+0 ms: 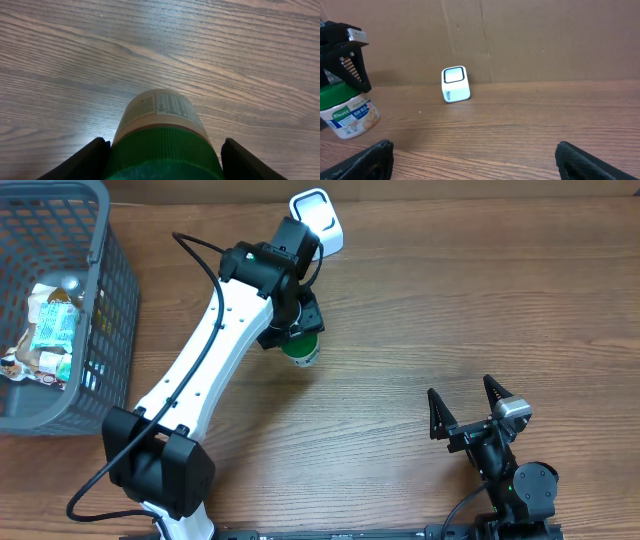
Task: Scan the item barcode
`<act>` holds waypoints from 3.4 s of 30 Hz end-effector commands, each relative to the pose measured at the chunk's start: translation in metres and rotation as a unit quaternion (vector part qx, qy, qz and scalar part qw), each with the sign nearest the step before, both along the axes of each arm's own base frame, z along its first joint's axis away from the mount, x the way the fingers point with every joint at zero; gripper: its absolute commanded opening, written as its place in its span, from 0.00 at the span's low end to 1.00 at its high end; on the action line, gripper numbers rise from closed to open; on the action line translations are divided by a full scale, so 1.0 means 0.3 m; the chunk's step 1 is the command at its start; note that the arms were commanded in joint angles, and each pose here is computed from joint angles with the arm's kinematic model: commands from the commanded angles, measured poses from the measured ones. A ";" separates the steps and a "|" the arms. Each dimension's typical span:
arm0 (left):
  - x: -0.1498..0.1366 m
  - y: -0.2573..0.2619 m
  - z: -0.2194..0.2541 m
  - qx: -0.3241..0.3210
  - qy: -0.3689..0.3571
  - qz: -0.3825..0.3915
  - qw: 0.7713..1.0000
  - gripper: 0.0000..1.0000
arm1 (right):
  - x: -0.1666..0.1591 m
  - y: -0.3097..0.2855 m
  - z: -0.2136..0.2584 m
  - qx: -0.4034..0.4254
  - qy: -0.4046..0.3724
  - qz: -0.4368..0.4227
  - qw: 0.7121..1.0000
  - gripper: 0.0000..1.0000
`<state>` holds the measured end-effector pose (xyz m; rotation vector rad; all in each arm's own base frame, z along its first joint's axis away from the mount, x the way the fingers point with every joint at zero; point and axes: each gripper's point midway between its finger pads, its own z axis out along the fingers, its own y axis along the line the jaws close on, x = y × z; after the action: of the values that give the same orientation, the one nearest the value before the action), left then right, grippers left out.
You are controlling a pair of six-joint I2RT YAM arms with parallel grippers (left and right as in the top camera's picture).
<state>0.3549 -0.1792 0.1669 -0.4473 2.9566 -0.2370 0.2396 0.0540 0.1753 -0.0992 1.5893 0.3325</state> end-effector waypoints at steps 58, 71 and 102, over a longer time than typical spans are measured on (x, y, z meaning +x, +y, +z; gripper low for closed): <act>-0.042 -0.198 -0.347 0.070 0.076 -0.283 0.953 0.89 | 0.002 -0.007 -0.007 0.000 -0.001 -0.005 1.000 1.00; -0.067 -0.228 -0.381 0.062 0.081 -0.267 0.958 0.58 | 0.002 -0.007 -0.007 0.000 -0.001 -0.005 1.000 1.00; -0.048 -0.361 -0.192 0.061 0.008 -0.247 0.967 0.85 | 0.002 -0.007 -0.007 0.000 -0.001 -0.005 1.000 1.00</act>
<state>0.3177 -0.2798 0.0735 0.3277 3.1352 -0.0738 0.2396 0.0540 0.1753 -0.0986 1.5893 0.3330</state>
